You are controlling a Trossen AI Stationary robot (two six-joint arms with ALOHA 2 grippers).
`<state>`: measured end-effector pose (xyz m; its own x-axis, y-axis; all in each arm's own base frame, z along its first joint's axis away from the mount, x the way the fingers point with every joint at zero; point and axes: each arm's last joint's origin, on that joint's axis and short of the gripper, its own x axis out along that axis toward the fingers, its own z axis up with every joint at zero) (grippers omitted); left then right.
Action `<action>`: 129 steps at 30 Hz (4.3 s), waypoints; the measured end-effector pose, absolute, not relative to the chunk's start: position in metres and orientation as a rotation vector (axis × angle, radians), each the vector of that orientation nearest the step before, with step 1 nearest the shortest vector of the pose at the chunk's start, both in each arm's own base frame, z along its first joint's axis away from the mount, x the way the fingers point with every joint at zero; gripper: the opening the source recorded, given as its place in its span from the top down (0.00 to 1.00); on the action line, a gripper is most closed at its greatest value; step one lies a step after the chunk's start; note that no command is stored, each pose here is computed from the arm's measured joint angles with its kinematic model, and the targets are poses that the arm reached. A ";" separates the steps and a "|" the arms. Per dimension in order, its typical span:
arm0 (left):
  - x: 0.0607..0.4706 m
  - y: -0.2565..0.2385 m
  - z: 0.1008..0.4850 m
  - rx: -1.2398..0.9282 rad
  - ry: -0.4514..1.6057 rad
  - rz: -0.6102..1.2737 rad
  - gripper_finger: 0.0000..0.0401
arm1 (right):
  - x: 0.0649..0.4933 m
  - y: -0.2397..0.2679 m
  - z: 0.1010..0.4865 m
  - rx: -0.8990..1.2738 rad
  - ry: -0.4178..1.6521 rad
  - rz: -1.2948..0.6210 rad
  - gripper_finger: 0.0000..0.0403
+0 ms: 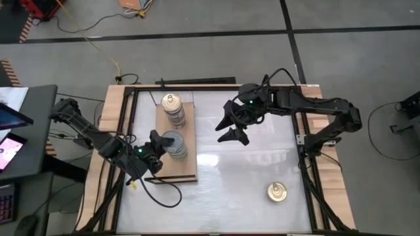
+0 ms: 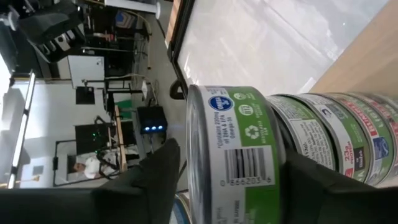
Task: Stack canned seafood by type on shelf
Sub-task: Stack the green tuna can on top of the other green tuna can on the shelf, then stack the blue-pink tuna can on top of the other blue-pink tuna can on the shelf
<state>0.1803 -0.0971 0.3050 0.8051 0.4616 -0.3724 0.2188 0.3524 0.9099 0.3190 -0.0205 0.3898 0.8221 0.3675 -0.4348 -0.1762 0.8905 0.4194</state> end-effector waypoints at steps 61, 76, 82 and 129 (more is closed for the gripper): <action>0.172 -0.087 0.353 0.261 0.225 0.076 0.31 | 0.284 0.071 0.276 0.442 1.159 0.103 0.27; 0.201 -0.107 0.350 0.185 0.124 0.038 0.31 | 0.199 0.154 0.207 0.588 1.592 -0.242 0.28; 0.202 -0.110 0.348 0.174 0.130 0.031 0.31 | 0.190 0.159 0.201 0.439 1.596 -0.286 0.28; 0.195 -0.108 0.337 0.160 0.239 0.076 0.31 | 0.270 -0.012 0.179 -0.352 1.353 -0.474 0.40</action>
